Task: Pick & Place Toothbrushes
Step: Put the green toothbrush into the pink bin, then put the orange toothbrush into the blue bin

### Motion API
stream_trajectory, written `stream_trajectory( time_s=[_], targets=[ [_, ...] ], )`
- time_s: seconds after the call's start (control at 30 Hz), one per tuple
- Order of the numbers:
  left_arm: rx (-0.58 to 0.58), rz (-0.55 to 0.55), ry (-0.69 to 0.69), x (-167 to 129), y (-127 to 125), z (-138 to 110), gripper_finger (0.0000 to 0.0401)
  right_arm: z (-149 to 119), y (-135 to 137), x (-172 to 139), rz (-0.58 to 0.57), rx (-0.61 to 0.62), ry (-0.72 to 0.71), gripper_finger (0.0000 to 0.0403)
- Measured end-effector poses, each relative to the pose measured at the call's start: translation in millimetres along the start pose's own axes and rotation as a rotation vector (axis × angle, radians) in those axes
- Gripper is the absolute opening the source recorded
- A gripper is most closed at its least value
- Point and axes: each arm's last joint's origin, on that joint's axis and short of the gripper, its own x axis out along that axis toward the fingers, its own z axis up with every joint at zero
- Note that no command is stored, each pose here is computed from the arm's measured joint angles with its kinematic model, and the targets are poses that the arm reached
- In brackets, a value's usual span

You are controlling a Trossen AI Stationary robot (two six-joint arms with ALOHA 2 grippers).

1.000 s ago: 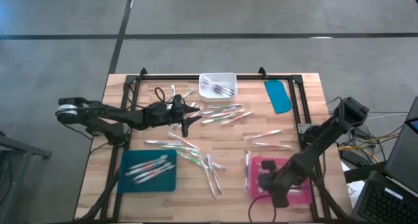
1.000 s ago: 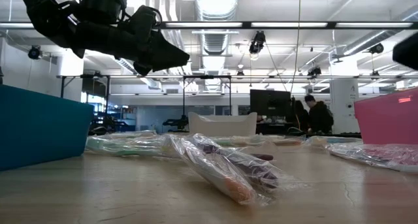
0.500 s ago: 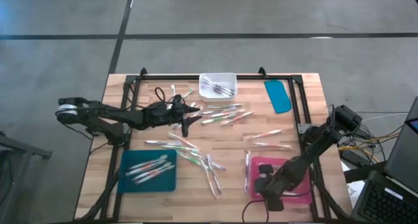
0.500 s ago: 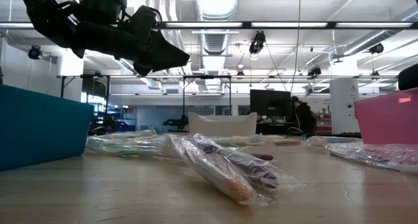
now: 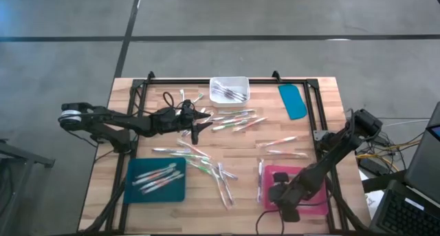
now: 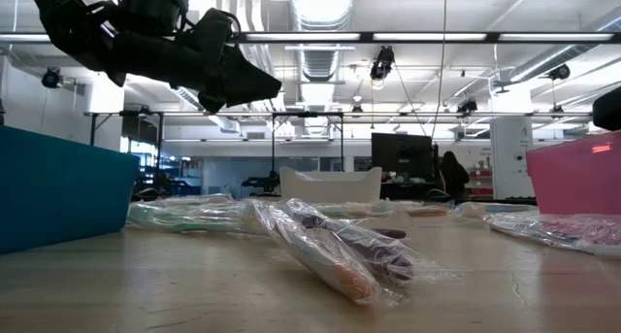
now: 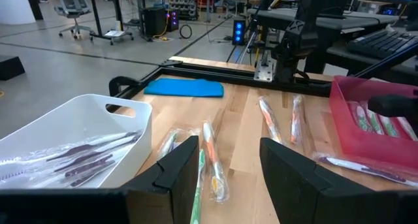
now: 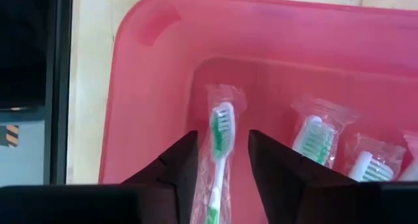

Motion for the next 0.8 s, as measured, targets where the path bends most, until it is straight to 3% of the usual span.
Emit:
stream_trajectory(
  time_s=[0.27,0.8],
  targets=[
    [0.000,0.000,0.000,0.0,0.0,0.0,0.0167,-5.2,-6.5,-23.1,-0.030,0.035,0.029,0.0139],
    [0.000,0.003,0.000,0.0,0.2,0.0,0.0167,10.4,-39.7,-85.7,-0.011,0.125,-0.129,0.0065]
  ],
)
